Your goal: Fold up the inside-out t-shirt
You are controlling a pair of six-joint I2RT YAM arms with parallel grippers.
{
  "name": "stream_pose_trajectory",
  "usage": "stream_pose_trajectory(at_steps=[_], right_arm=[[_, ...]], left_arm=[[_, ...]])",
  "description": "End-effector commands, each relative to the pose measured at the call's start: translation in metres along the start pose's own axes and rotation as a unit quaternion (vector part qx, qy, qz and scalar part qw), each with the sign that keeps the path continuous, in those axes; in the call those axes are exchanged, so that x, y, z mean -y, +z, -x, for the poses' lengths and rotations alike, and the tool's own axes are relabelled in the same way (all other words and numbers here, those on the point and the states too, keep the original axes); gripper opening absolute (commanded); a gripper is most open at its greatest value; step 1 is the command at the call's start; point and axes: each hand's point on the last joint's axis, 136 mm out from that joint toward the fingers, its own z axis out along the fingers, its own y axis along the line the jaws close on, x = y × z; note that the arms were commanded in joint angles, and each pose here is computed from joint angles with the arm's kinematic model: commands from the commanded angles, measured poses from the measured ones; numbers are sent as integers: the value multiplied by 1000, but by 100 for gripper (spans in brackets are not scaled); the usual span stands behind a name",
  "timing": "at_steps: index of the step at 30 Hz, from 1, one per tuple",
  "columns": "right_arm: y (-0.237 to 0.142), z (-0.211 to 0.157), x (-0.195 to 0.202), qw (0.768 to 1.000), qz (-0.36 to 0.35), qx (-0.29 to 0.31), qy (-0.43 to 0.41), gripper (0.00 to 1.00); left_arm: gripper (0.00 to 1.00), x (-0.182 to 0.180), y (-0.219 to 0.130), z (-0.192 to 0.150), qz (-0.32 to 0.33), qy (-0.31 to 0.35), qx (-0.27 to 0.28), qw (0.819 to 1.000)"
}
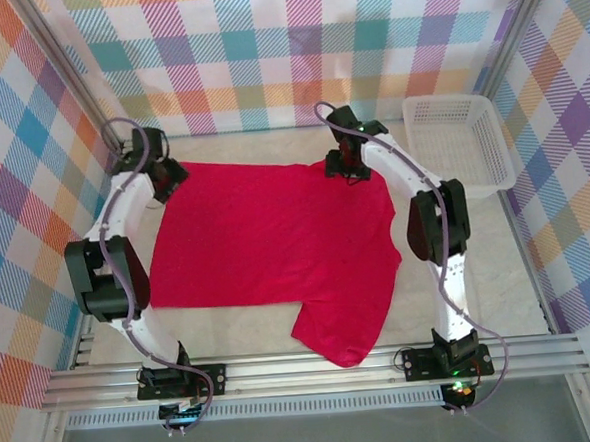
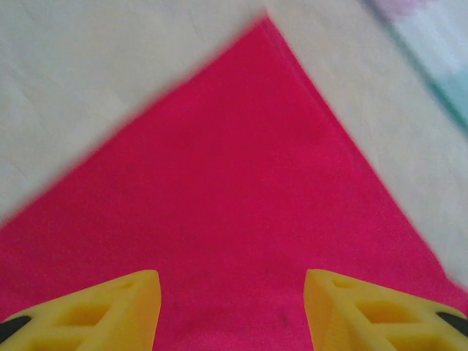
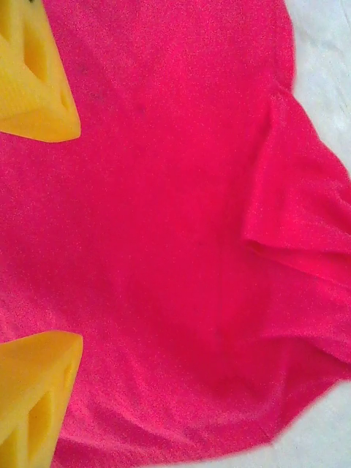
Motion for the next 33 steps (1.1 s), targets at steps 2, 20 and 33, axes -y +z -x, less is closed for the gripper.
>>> stream_pose_trajectory(at_steps=[2,20,33], right_arm=[[12,27,-11,996,64,36,57,66],[106,68,-19,981,103,4,165,8],[104,159,-64,949,241,146,138,43]], left_arm=[[54,0,25,-64,-46,-27,-82,995],[53,-14,9,-109,-64,-4,-111,992],[52,-19,15,-129,-43,20,-138,989]])
